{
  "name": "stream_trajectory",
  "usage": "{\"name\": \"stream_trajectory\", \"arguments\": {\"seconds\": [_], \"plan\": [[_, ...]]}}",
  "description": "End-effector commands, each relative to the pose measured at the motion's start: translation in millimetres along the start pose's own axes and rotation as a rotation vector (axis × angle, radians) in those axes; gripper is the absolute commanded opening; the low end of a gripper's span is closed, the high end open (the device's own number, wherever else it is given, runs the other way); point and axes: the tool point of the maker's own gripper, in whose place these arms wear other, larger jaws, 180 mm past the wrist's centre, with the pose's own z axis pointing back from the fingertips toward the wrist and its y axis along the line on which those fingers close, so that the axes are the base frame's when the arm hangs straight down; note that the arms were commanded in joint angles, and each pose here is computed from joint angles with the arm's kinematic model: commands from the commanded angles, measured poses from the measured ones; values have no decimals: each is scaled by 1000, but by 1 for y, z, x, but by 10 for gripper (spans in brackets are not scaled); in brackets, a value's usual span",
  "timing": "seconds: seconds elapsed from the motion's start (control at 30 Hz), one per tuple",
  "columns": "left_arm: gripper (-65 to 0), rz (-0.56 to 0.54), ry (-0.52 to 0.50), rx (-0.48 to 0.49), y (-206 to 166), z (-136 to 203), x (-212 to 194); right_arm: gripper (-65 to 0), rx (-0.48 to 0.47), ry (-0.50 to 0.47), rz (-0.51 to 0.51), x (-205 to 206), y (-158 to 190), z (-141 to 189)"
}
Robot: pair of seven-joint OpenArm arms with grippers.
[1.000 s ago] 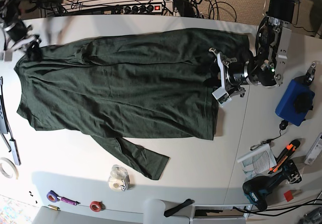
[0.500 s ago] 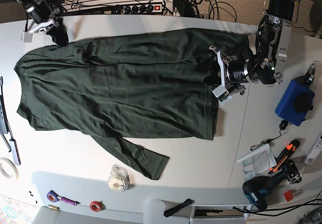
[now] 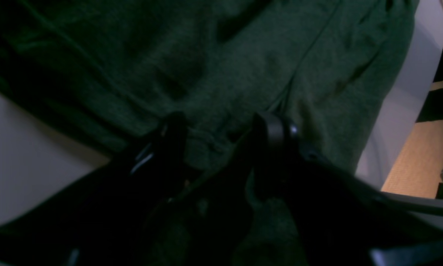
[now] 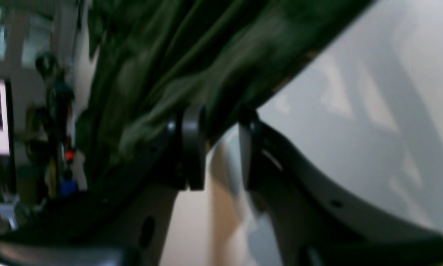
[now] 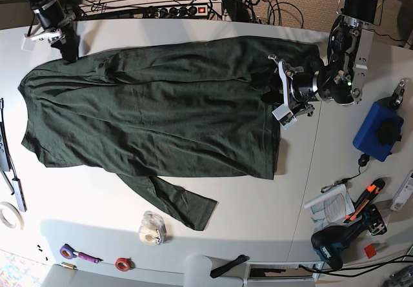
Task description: Layout the t-shirt on the table in an organized manner, then fold the t-shirt properly
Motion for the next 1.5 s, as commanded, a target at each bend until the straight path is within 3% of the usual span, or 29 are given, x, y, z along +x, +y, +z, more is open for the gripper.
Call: {"name": "stream_trajectory", "arguments": {"seconds": [0.0, 0.4, 0.6, 0.83, 1.07, 1.47], "plan": [[-371, -17, -48, -6, 1, 6, 15, -489, -32, -2, -4, 5, -5, 3], [-371, -12, -66, -20, -2, 6, 19, -489, -195, -15, -63, 5, -34, 5], [-371, -27, -74, -19, -4, 8, 23, -489, -70, 6, 78, 10, 5, 6], [-371, -28, -52, -18, -4, 7, 19, -489, -92, -87, 268, 48, 39, 34], [-371, -31, -83, -36, -8, 9, 28, -489, -237, -144, 238, 65, 19, 43], [-371, -44, -90, -35, -10, 11, 32, -489, -238, -182, 267, 76, 25, 35]]}}
